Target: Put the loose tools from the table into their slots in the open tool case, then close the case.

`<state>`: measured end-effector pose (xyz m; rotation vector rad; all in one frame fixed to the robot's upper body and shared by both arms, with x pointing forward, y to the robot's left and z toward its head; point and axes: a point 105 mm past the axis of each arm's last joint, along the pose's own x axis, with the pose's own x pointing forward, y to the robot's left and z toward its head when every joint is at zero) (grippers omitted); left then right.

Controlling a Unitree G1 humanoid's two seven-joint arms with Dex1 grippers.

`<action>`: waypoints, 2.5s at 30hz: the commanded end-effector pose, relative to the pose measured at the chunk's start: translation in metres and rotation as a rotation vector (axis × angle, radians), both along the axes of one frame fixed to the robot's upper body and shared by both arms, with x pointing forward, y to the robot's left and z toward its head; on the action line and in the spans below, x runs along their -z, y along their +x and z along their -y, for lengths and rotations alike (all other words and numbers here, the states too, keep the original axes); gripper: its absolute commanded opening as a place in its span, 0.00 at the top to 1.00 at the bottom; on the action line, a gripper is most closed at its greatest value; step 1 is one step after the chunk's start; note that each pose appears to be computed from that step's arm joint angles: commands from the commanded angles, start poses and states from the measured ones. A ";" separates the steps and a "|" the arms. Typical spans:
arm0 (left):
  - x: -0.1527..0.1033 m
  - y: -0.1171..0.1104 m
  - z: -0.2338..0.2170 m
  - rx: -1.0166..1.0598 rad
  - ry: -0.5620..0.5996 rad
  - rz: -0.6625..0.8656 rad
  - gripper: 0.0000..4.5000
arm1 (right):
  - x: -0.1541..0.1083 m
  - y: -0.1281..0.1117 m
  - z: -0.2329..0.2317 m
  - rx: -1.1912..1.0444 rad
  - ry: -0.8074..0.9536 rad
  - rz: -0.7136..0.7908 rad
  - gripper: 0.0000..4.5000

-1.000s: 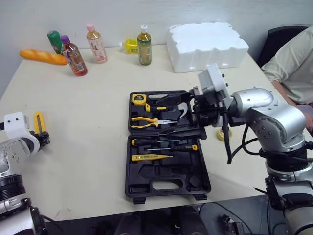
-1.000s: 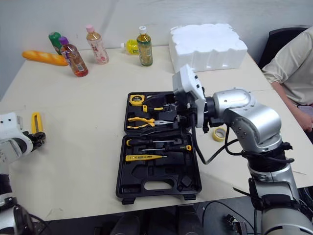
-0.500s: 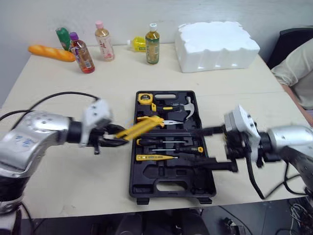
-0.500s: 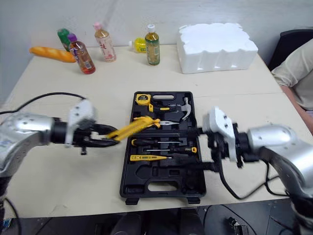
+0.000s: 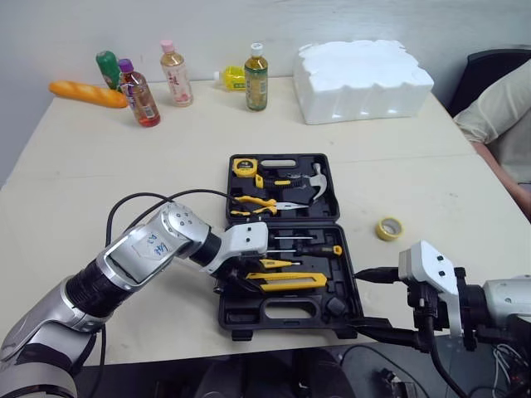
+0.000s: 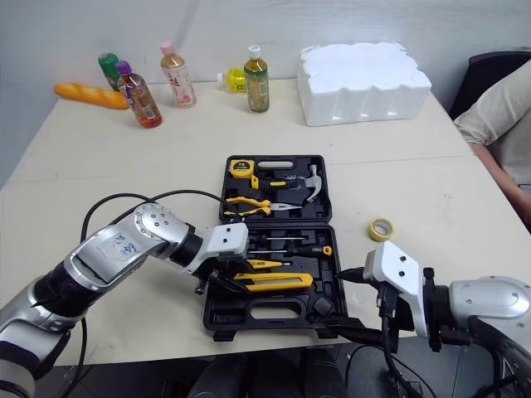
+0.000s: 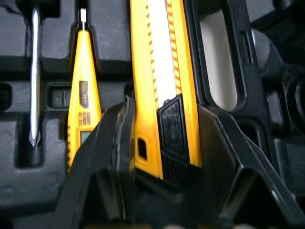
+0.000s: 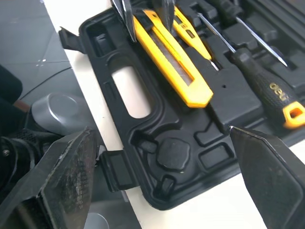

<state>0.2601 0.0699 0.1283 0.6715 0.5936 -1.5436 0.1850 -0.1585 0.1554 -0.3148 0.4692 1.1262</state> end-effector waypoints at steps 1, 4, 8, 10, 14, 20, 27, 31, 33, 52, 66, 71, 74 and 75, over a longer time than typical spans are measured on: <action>0.003 0.000 0.004 0.020 0.009 0.014 0.67 | -0.005 -0.002 -0.003 -0.004 0.010 0.036 0.00; 0.005 -0.001 0.006 0.021 0.000 0.005 0.67 | -0.002 -0.001 -0.002 0.007 0.006 0.035 0.00; 0.006 -0.004 0.008 0.033 -0.009 -0.006 0.67 | -0.002 0.001 -0.002 0.011 0.010 0.037 0.00; 0.005 -0.003 0.009 0.015 -0.027 -0.014 0.56 | -0.003 0.002 -0.002 0.010 0.011 0.039 0.00; -0.010 0.007 -0.001 -0.014 -0.055 0.006 0.17 | -0.004 0.002 0.000 0.008 0.004 0.048 0.00; -0.029 0.003 0.002 0.076 -0.245 0.015 0.08 | -0.004 0.003 0.002 0.009 -0.006 0.054 0.00; -0.019 0.007 0.017 0.203 -0.449 0.161 0.46 | -0.008 0.006 -0.002 -0.001 0.015 0.088 0.00; -0.004 0.005 0.021 0.229 -0.442 0.165 0.84 | -0.010 0.008 -0.005 -0.002 0.039 0.099 0.00; 0.012 0.005 0.021 0.243 -0.387 0.179 0.99 | -0.010 0.010 -0.007 0.001 0.046 0.104 0.00; 0.063 0.019 0.005 0.202 -0.094 0.240 0.99 | 0.000 0.013 -0.006 0.013 0.026 0.090 0.00; -0.056 0.034 -0.123 -0.462 -0.635 0.155 0.01 | -0.045 0.011 0.126 0.531 -0.014 0.234 0.00; -0.051 0.038 -0.182 -0.671 -0.548 0.257 0.01 | -0.038 0.002 0.178 0.702 -0.053 0.230 0.00; -0.046 0.035 -0.218 -0.762 -0.476 0.301 0.01 | -0.032 0.000 0.193 0.730 -0.116 0.225 0.00; -0.040 0.029 -0.236 -0.786 -0.416 0.281 0.01 | -0.034 0.000 0.200 0.760 -0.132 0.227 0.00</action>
